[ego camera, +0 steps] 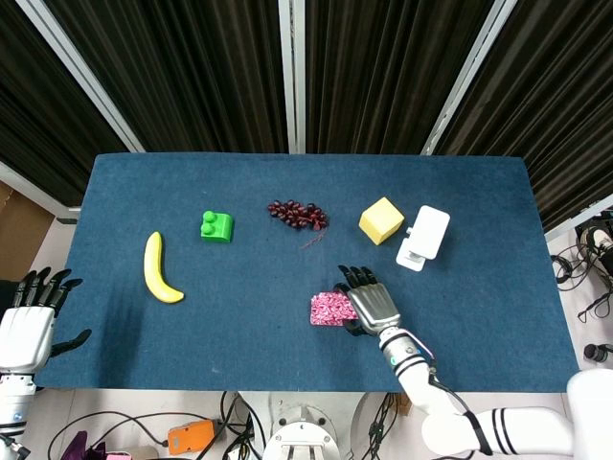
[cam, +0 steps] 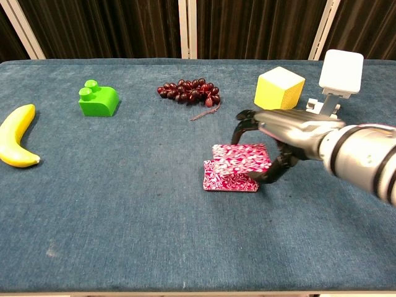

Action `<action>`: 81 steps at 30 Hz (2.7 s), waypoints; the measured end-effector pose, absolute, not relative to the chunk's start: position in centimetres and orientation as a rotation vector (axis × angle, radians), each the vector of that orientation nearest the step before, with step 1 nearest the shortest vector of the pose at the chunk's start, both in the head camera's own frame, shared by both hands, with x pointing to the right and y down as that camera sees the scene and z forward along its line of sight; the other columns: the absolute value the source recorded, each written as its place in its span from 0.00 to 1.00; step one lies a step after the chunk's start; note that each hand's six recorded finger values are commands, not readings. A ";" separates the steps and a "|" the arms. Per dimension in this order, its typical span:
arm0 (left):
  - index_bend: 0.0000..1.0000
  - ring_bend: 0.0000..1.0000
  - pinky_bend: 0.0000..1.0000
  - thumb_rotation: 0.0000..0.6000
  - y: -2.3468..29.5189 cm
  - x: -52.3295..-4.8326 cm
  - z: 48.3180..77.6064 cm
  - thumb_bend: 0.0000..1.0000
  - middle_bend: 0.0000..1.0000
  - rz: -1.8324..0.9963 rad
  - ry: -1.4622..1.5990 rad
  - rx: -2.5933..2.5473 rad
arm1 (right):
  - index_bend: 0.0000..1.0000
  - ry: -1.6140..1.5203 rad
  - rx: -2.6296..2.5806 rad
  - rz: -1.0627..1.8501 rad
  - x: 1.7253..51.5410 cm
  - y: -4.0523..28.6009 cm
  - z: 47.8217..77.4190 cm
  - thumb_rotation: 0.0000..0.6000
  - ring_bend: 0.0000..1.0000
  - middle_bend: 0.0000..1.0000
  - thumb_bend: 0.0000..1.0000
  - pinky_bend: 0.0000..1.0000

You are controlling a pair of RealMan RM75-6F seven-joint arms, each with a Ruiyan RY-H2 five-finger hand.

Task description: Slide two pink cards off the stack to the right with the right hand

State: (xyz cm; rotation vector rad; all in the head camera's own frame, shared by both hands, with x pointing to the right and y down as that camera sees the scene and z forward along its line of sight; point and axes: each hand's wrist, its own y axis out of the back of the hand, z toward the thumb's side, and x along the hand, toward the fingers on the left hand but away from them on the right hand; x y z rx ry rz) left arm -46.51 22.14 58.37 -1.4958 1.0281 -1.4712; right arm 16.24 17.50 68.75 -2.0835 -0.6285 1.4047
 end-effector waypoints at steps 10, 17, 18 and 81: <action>0.21 0.02 0.00 1.00 22.1 -46.1 58.4 0.07 0.12 -1.460 1.019 -1.504 | 0.43 -0.600 -2.065 1.417 22.8 19.5 67.4 1.00 0.01 0.05 0.55 0.00; 0.21 0.02 0.00 1.00 22.2 -45.8 58.2 0.07 0.12 -1.458 1.016 -1.503 | 0.43 -0.557 -2.098 1.391 26.3 21.9 66.8 1.00 0.00 0.05 0.55 0.00; 0.21 0.02 0.00 1.00 22.2 -45.8 58.2 0.07 0.12 -1.456 1.015 -1.504 | 0.43 -0.541 -2.100 1.385 26.8 22.3 66.8 1.00 0.00 0.05 0.55 0.00; 0.21 0.02 0.00 1.00 21.7 -45.2 58.0 0.07 0.12 -1.434 0.988 -1.500 | 0.33 -0.549 -2.052 1.479 13.0 18.5 71.3 1.00 0.00 0.06 0.45 0.00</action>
